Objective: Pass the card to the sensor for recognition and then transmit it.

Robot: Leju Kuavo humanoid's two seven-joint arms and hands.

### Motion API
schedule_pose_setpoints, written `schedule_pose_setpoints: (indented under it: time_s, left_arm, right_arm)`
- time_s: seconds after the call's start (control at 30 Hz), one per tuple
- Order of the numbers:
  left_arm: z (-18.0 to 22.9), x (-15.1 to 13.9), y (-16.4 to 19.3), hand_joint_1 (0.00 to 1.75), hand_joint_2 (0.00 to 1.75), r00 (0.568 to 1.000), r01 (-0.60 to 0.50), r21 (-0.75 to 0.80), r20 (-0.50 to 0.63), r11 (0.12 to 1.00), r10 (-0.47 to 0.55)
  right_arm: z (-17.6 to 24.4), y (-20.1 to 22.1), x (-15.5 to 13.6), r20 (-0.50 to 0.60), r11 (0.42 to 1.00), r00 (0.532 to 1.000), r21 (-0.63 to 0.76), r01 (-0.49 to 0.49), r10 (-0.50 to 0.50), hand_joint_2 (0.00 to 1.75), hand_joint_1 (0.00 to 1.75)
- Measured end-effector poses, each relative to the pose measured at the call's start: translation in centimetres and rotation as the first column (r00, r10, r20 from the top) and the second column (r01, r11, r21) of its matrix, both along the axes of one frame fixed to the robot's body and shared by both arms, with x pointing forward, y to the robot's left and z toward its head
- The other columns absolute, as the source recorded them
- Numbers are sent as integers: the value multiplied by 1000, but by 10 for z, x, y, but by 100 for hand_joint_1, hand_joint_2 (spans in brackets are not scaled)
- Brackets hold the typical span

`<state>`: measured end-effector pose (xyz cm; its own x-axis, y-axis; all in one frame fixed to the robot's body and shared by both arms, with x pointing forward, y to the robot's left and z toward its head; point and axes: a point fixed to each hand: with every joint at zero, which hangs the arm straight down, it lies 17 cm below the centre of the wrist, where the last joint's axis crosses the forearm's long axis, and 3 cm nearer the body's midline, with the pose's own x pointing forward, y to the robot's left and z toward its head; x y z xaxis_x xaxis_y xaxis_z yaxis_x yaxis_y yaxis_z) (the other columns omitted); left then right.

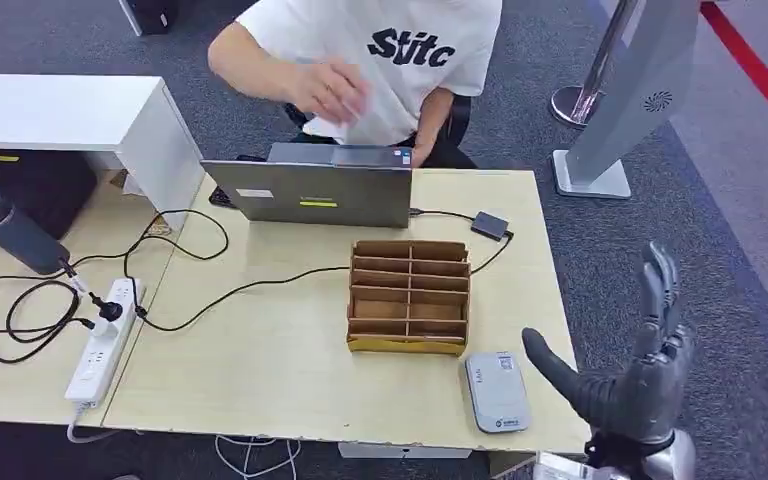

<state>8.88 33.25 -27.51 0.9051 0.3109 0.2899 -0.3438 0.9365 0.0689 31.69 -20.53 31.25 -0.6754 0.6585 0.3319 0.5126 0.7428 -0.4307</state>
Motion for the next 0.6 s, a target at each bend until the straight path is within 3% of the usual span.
schedule_pose_setpoints:
  time_s: [0.3, 0.6]
  left_arm:
    - [0, 1, -1, 0, 175, 1000, 19, -2, -1, 1000, -19]
    - [0, 4, 0, 0, 175, 1000, 26, -4, -4, 1000, -26]
  right_arm:
    - [-3, 31, -4, 26, 984, 998, -165, 67, -63, 175, 0]
    - [-69, 81, 26, -187, 932, 982, -358, -49, -20, 175, 0]
